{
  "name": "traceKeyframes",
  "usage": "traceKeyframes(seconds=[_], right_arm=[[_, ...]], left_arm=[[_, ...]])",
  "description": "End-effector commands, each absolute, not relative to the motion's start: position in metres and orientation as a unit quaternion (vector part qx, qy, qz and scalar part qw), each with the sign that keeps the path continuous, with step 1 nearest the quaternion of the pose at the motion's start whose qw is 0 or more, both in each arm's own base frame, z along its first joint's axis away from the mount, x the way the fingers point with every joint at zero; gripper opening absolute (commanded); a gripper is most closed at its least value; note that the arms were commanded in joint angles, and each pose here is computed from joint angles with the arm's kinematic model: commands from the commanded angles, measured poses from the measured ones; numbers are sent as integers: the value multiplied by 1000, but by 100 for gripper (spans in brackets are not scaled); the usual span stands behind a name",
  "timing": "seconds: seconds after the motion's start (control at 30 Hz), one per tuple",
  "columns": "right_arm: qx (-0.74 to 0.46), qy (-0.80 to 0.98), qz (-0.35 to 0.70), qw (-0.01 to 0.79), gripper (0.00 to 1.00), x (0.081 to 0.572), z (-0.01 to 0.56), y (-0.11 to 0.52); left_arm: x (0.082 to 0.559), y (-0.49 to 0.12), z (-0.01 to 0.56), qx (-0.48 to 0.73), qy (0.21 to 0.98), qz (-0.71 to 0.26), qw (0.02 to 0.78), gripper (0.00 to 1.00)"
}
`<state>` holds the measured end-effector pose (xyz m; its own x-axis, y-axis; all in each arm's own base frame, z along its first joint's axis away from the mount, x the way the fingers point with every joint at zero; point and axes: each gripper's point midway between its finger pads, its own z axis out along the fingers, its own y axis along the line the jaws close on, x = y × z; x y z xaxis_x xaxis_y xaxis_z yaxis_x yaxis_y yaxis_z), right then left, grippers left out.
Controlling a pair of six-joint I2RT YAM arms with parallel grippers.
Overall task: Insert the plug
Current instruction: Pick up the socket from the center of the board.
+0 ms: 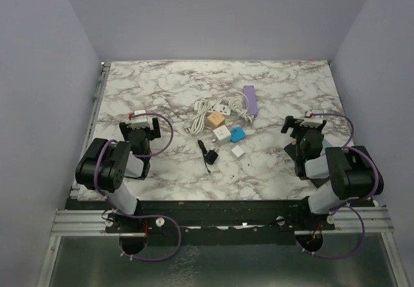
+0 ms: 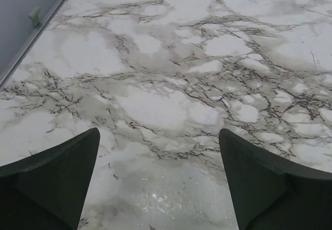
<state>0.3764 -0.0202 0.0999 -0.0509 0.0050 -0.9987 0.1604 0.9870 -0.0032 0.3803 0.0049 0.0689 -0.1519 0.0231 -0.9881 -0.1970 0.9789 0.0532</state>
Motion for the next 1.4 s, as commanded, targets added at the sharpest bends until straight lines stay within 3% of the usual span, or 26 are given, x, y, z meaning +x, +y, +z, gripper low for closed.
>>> traceKeyframes(seconds=[0.0, 0.43, 0.6, 0.67, 0.8, 0.93, 1.2, 1.37], right_arm=[[67, 712, -71, 696, 100, 375, 106, -28], [95, 704, -72, 700, 100, 375, 123, -37], [169, 777, -85, 600, 100, 395, 123, -49], [241, 786, -19, 569, 100, 405, 121, -36], [146, 809, 120, 556, 100, 428, 143, 24], [105, 849, 57, 514, 100, 442, 125, 48], [-10, 857, 80, 509, 100, 446, 118, 133], [-35, 865, 86, 492, 95, 456, 101, 159]], left_arm=[[386, 2, 81, -54, 740, 74, 666, 99], [405, -9, 90, -22, 766, 56, 641, 99], [411, -16, 109, -13, 783, 43, 621, 99], [410, -26, 117, -12, 792, 13, 610, 99], [416, -40, 128, -7, 819, -20, 574, 99], [423, -46, 130, 19, 850, -22, 526, 99], [409, -45, 135, 43, 866, -14, 498, 99], [403, -53, 139, 55, 866, -33, 497, 98]])
